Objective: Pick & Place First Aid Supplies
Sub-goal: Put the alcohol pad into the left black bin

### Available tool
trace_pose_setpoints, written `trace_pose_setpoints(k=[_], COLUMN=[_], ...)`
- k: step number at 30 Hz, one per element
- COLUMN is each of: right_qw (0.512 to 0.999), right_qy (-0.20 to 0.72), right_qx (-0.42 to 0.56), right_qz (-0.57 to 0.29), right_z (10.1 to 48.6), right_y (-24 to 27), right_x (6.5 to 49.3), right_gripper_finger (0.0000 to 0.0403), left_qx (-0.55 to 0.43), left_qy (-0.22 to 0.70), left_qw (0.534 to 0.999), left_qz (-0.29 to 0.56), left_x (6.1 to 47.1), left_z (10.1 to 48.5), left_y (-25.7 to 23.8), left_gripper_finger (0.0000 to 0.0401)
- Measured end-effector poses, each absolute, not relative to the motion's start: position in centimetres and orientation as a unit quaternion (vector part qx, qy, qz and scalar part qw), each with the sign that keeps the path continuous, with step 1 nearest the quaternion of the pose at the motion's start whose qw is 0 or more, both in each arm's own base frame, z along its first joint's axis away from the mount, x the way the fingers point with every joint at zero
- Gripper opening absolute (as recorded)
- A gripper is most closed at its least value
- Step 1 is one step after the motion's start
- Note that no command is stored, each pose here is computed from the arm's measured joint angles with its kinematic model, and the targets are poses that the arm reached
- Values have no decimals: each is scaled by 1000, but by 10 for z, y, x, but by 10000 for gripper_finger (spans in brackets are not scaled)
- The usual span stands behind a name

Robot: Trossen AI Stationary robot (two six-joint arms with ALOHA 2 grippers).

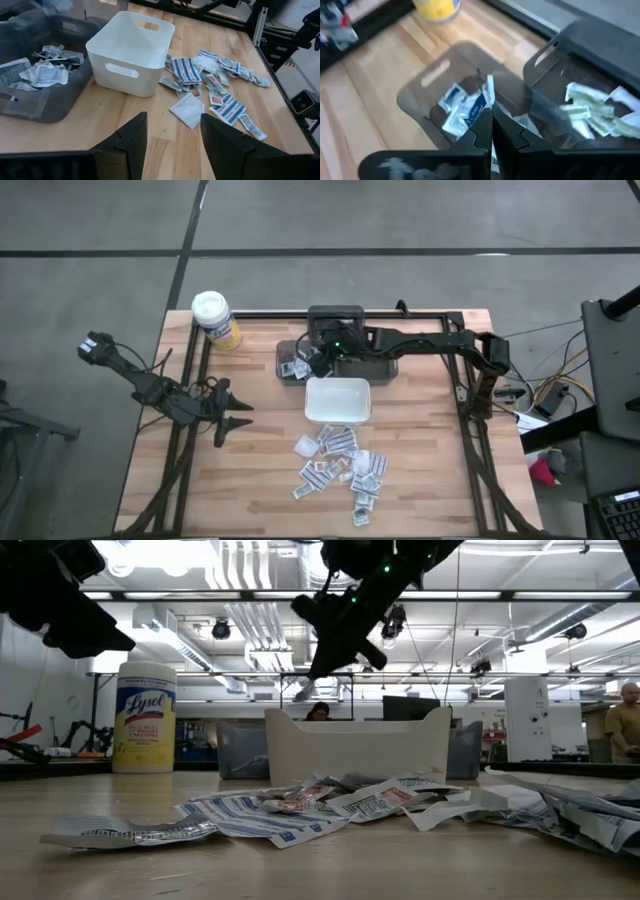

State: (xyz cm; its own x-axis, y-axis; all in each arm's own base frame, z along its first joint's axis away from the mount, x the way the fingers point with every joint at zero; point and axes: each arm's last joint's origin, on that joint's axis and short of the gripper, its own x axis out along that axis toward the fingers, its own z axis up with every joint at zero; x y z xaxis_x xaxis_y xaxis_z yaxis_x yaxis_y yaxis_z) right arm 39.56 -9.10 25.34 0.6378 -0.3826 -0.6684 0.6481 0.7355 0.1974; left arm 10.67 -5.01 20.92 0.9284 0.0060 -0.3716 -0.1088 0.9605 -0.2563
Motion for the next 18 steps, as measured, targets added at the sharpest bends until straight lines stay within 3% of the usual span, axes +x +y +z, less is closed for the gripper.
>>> trace_pose_setpoints(k=[18], right_qw=[858], right_qy=[384], right_qx=[198], right_qz=[-277], right_z=[198], right_y=[-123], right_x=[406], right_gripper_finger=[8], left_qx=[-137], left_qy=[187], left_qw=[972], left_qz=[29], left_x=[107], left_z=[209], left_y=[-50], left_gripper_finger=[177])
